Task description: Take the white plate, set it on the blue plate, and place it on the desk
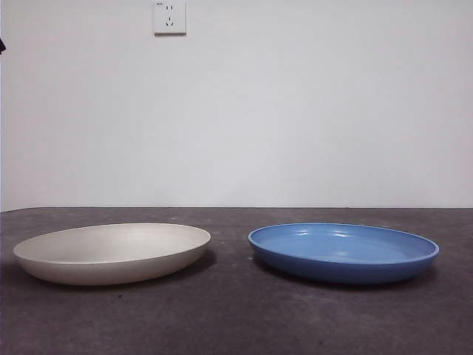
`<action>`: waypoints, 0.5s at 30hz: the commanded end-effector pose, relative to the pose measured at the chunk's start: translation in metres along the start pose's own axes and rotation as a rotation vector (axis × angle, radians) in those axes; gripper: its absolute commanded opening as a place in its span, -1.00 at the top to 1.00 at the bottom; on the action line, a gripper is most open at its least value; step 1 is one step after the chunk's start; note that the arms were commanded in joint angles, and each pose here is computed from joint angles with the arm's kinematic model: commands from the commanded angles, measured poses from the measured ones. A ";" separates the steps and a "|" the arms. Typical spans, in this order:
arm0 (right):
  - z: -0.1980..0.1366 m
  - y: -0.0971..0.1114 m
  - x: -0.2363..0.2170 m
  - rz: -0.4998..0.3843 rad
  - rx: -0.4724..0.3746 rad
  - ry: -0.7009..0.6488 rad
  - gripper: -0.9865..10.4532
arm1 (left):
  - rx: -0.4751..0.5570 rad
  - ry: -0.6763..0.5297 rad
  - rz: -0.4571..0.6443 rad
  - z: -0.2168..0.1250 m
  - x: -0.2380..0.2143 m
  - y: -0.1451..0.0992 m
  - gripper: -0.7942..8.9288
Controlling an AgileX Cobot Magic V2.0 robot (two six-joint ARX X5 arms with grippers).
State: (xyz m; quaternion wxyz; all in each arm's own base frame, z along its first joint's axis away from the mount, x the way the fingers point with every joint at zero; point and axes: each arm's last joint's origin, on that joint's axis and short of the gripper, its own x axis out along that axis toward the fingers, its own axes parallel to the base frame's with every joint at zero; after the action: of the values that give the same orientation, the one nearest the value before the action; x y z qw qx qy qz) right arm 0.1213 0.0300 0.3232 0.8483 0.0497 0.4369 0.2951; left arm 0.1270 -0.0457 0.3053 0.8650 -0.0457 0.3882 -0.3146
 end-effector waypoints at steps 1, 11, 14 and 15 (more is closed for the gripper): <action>0.004 0.002 -0.003 0.004 -0.029 -0.016 0.81 | 0.014 -0.013 -0.009 0.004 -0.002 -0.002 0.76; 0.004 0.002 -0.003 0.004 0.001 -0.020 0.01 | 0.006 -0.013 -0.009 0.004 -0.002 -0.002 -0.18; 0.005 0.002 -0.003 0.003 0.002 -0.022 0.01 | 0.007 -0.017 -0.008 0.005 -0.002 -0.002 -0.17; 0.005 0.002 -0.003 0.003 0.002 -0.023 0.01 | 0.004 -0.019 -0.007 0.005 -0.002 -0.002 -0.17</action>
State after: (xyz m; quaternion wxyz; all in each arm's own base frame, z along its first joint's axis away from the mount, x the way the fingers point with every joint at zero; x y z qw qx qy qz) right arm 0.1215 0.0301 0.3234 0.8487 0.0535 0.4369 0.2932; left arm 0.1273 -0.0458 0.3054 0.8657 -0.0461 0.3870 -0.3142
